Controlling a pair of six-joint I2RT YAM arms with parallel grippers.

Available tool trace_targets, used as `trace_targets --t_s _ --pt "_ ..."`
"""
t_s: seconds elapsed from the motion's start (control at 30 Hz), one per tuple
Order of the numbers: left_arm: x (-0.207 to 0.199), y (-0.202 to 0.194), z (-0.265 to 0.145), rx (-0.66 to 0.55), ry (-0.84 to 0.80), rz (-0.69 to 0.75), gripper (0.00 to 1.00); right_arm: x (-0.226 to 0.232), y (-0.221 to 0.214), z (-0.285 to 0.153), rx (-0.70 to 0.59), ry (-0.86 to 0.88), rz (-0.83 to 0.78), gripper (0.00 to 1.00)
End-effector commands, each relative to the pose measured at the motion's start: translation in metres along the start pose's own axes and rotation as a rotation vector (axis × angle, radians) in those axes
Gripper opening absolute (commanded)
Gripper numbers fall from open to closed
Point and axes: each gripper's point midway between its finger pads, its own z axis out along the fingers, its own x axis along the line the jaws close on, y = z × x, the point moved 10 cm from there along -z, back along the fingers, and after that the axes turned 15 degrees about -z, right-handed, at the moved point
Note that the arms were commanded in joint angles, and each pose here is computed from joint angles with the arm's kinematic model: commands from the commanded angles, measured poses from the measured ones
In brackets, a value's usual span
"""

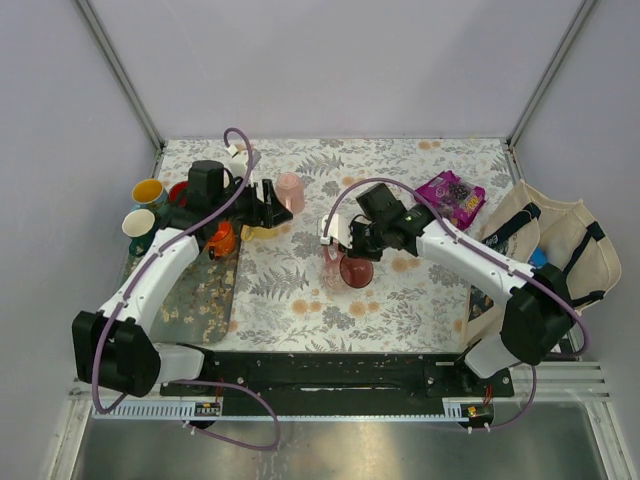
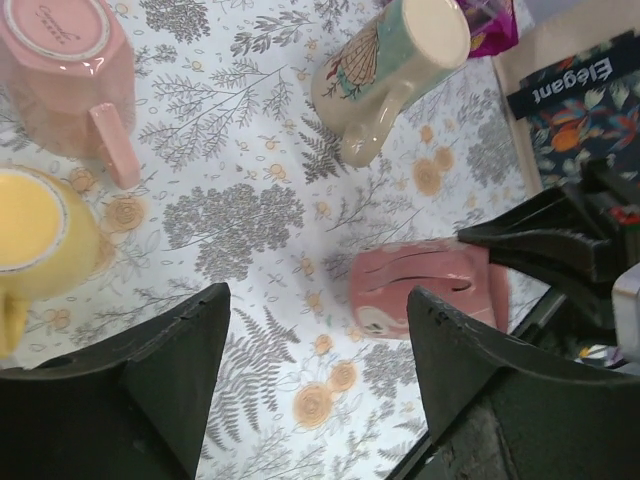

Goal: Turn the mug right side up
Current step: Place the cup at the center of the board, then move the cup to the tray.

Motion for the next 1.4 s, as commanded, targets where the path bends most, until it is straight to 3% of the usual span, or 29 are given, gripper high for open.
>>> trace_targets --t_s 0.0,0.17,0.27,0.4,0.5,0.67,0.93,1.07,1.2,1.37 --pt "0.004 -0.006 -0.015 -0.001 0.027 0.169 0.75 -0.008 0.015 -0.018 -0.022 0.120 -0.086 0.00" --pt "0.009 -0.019 -0.031 0.009 0.010 0.402 0.75 -0.015 0.015 -0.002 -0.021 0.166 -0.104 0.10" --pt "0.009 -0.027 -0.040 0.013 -0.046 0.558 0.76 -0.021 0.014 0.009 -0.003 0.169 -0.097 0.10" --pt "0.007 -0.031 -0.046 0.022 -0.073 0.592 0.76 -0.022 0.013 0.025 0.021 0.214 -0.051 0.12" --pt "0.001 -0.031 -0.049 0.022 -0.111 0.598 0.77 -0.026 0.018 0.023 0.017 0.213 -0.017 0.32" --pt "-0.005 -0.031 -0.049 0.048 -0.221 0.712 0.77 -0.022 0.028 -0.003 -0.048 0.176 0.024 0.48" --pt "-0.001 -0.021 -0.028 0.320 -0.423 1.073 0.78 -0.008 0.022 -0.087 -0.124 -0.042 0.106 0.63" --pt "-0.004 -0.011 0.007 0.413 -0.513 1.267 0.77 0.007 0.016 -0.130 -0.136 -0.243 0.296 0.67" --pt "-0.010 -0.020 0.044 0.523 -0.625 1.438 0.77 0.041 0.004 -0.159 -0.154 -0.434 0.465 0.82" --pt "-0.015 -0.032 0.086 0.587 -0.689 1.480 0.75 0.071 -0.015 -0.162 -0.127 -0.540 0.548 0.89"
